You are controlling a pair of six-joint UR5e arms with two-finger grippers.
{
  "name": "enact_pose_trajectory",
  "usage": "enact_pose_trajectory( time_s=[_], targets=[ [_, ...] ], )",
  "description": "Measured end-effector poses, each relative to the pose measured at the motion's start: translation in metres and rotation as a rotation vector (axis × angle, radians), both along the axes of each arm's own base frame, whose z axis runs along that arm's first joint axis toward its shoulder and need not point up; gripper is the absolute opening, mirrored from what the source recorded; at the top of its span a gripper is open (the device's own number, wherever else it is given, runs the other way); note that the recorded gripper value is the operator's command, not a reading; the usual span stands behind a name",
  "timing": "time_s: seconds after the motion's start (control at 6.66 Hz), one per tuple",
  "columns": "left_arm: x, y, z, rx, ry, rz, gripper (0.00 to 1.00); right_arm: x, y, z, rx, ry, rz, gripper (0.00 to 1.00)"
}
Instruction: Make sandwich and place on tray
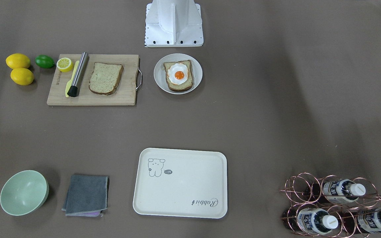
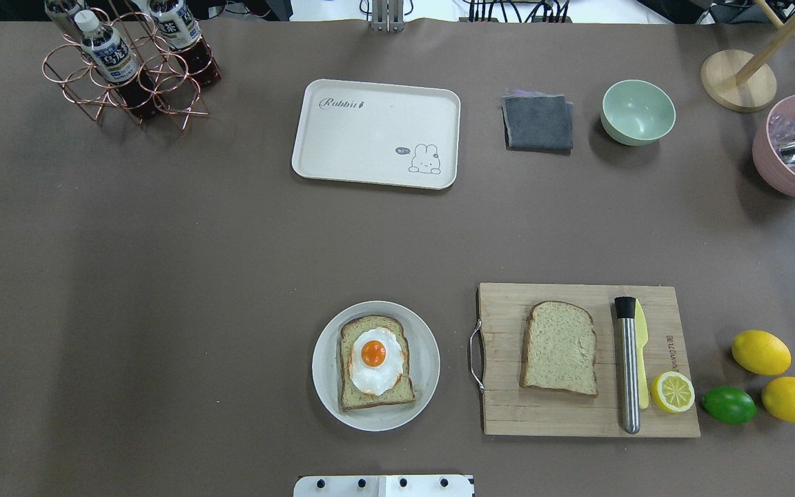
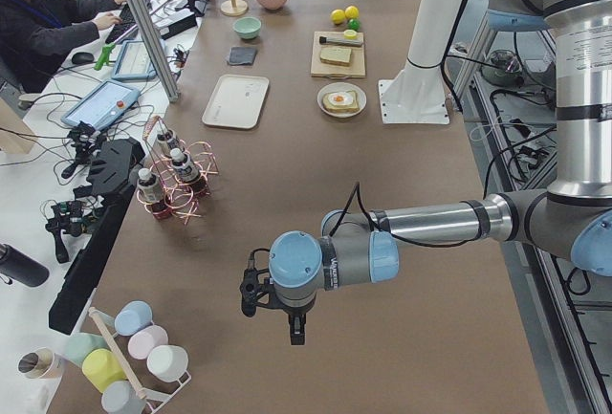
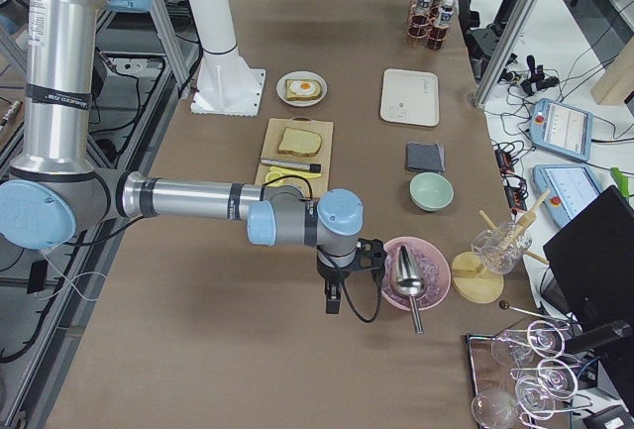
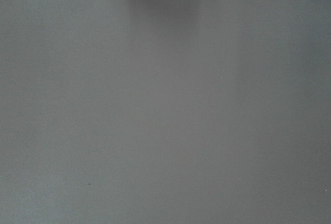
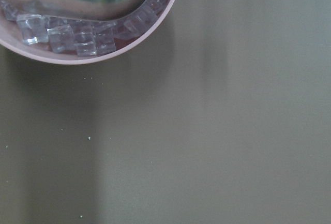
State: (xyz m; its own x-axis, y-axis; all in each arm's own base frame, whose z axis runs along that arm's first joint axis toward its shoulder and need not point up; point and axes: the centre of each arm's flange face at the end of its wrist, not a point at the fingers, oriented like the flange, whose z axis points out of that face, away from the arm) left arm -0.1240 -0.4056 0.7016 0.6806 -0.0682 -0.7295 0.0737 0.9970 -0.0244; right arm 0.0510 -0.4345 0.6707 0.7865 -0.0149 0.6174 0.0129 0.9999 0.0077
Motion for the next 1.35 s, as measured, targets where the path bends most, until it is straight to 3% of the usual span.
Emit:
enact_pose_trajectory(
  time_s=[0.9,1.35],
  targets=[
    [0.0003,0.0017,0.0017,-0.005,0.004,0.000,0.99,-0.0011,-0.0001,-0.0010,0.000,-0.014,0.000,1.00],
    [-0.0006,0.0041,0.0024,-0.006,-0.001,0.000,0.99,-0.0013,-0.0015,-0.0012,0.025,-0.016,-0.001,1.00]
  ],
)
